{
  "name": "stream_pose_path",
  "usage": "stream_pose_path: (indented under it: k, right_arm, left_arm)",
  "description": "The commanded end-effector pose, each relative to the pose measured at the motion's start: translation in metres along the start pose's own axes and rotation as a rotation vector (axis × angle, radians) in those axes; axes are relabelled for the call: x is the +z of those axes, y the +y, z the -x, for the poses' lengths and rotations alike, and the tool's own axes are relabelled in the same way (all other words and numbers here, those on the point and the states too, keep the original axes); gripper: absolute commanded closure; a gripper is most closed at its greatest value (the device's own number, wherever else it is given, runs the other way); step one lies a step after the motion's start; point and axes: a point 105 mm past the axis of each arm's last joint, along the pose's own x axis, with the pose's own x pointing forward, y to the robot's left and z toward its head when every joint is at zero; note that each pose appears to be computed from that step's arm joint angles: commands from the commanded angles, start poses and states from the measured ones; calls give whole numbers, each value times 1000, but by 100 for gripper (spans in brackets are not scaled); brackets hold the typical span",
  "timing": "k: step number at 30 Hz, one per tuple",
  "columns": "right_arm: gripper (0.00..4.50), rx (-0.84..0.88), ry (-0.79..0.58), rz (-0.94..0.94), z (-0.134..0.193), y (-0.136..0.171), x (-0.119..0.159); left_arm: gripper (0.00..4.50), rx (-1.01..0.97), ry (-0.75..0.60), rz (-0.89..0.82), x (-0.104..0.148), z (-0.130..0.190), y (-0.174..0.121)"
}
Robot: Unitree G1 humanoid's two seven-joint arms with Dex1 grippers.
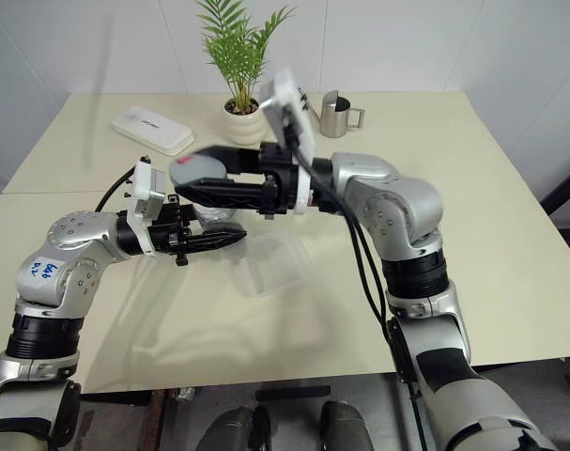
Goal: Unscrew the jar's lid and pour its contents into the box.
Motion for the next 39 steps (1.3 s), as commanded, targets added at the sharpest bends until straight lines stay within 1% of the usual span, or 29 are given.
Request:
stream_pose_path:
  k: [1,4,6,7,8,9,11,12,14,16,19,21,22,24,25,28,29,32,33,34,37,39]
  right_arm:
    - [195,-120,-21,50,24,-8,6]
    - [195,-285,26,115,52,-25,-6]
    - [195,-544,87,163,108,-51,-27]
    - [195,-627,112,173,129,-56,-34]
    - [195,-696,153,192,155,-58,-46]
    - [195,-722,178,204,168,-57,-53]
    - [195,-866,195,165,220,-57,-79]
    - [195,-924,217,144,240,-56,-92]
    - [195,-993,262,144,263,-54,-109]
    - [195,-1027,272,140,271,-53,-121]
    - [195,-1027,275,110,274,-50,-135]
    - [121,-1036,283,91,277,-48,-143]
    - [97,-1042,273,79,278,-47,-144]
    - [24,-1029,272,87,277,-46,-140]
    - [3,-1025,272,102,276,-45,-136]
    - [3,-963,270,155,264,-40,-114]
    - [3,-910,295,183,255,-35,-106]
    - [3,-744,322,203,217,-19,-82]
    - [3,-687,319,175,203,-12,-76]
    - [3,-630,321,145,191,-4,-73]
    - [3,-483,366,144,161,17,-71]
    - [3,-412,401,131,148,30,-75]
  left_arm:
    - [253,11,-3,-21,4,6,-1]
    - [253,22,-2,-20,4,9,-1]
    - [253,40,-6,-18,5,13,1]
    - [253,47,-8,-17,5,15,1]
    - [253,52,-8,-15,5,16,2]
    - [253,55,-8,-14,5,17,2]
    - [253,54,-11,-8,5,18,2]
    - [253,53,-11,-6,5,19,3]
    - [253,54,-11,-5,6,19,4]
    - [253,73,3,-3,4,18,9]
    - [253,121,-37,44,9,18,20]
    - [253,107,-26,39,9,17,20]
    - [253,98,-18,38,9,16,20]
    - [253,85,-12,37,8,14,19]
    - [253,81,-11,37,9,13,19]
    - [253,69,-29,21,12,10,19]
    - [253,61,-45,16,15,10,19]
    - [253,63,-33,-10,16,9,22]
    - [253,64,-22,-19,14,9,24]
    - [253,63,-18,-32,14,9,26]
    - [253,65,-35,-99,24,7,33]
    - [253,66,6,-150,23,5,36]
